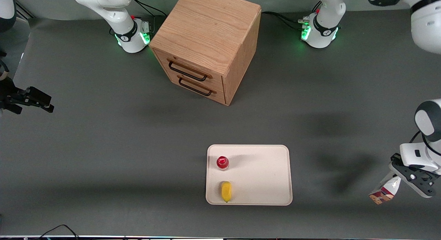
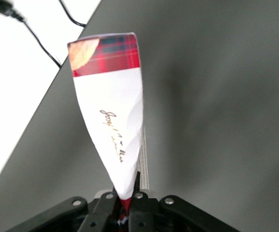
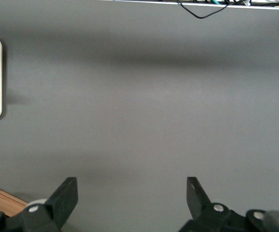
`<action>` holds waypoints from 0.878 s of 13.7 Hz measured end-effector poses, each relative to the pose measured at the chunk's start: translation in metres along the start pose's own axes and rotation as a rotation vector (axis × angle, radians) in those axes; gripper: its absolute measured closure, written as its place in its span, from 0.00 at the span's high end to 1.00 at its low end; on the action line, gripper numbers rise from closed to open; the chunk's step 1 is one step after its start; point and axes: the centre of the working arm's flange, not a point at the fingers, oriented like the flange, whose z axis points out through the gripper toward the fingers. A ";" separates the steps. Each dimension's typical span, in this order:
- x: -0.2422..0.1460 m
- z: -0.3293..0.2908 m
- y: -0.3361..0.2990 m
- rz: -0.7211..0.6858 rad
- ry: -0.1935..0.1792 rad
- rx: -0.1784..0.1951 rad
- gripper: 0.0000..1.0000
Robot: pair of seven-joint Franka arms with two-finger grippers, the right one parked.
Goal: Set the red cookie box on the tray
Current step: 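Lift the cookie box with the left gripper and carry it toward the tray, then lower the held cookie box onto the tray beside the yellow item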
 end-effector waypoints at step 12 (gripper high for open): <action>0.198 0.014 0.239 -0.751 -0.189 -0.049 0.05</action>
